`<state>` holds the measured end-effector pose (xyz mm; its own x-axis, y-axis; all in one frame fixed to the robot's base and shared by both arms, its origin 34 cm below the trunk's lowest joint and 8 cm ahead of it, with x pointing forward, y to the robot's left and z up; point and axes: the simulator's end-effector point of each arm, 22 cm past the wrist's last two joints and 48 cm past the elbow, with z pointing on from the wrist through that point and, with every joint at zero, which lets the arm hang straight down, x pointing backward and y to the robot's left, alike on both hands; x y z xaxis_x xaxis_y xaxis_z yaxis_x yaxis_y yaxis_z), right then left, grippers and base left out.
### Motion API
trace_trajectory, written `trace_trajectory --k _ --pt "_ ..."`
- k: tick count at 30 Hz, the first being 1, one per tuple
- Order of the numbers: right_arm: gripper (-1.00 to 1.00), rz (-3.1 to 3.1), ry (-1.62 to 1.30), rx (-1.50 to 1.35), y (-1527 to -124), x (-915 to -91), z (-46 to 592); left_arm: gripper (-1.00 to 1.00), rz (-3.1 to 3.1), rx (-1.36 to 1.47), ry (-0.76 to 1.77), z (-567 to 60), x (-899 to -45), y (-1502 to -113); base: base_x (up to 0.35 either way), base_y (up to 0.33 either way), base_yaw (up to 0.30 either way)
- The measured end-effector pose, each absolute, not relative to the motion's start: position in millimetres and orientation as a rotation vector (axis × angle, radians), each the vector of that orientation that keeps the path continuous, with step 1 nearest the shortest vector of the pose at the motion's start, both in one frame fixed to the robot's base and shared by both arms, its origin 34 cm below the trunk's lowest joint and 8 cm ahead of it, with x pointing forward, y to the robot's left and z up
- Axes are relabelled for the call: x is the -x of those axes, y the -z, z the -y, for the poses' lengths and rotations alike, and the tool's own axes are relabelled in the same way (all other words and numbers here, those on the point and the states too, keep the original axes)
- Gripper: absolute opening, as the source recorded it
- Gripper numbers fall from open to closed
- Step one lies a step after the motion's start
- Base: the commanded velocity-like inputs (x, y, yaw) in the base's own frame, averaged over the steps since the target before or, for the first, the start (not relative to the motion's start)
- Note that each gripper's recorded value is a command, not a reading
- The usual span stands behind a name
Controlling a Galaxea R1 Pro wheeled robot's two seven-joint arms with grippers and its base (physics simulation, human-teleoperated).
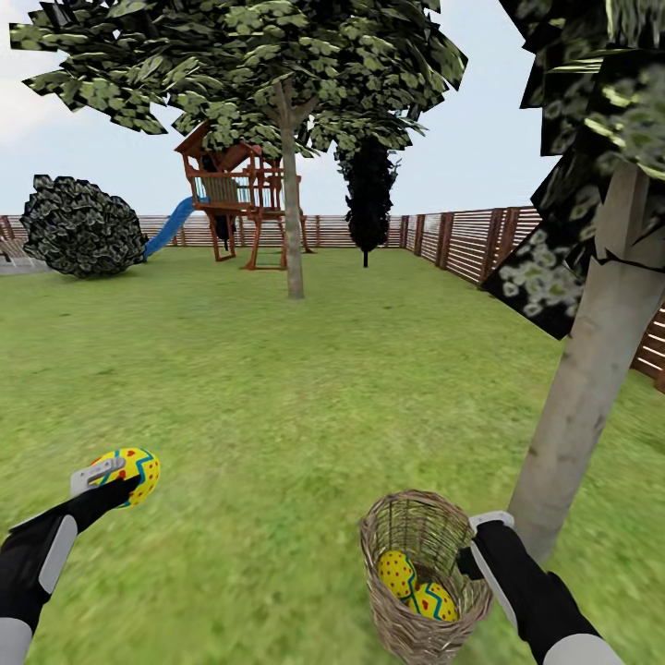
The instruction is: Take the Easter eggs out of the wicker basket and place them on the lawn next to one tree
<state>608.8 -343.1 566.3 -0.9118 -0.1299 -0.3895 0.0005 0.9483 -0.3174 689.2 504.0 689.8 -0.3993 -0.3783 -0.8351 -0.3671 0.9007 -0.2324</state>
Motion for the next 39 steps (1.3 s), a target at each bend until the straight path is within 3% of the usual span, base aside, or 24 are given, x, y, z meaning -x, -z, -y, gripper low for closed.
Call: trace_trajectory --k 6,23,39 --pt "1.00 -2.691 0.424 0.086 -566 -608 342 -1.00 -2.022 0.540 0.017 -503 -689 -690 0.080 0.060 0.000" --pt "1.00 -2.688 0.433 0.101 -566 -609 340 -1.00 -2.020 0.541 0.019 -504 -689 -690 0.295 0.127 0.000" --pt "1.00 -2.689 0.429 0.096 -550 -606 340 -1.00 -2.022 0.537 0.023 -501 -687 -673 0.007 0.000 0.000"
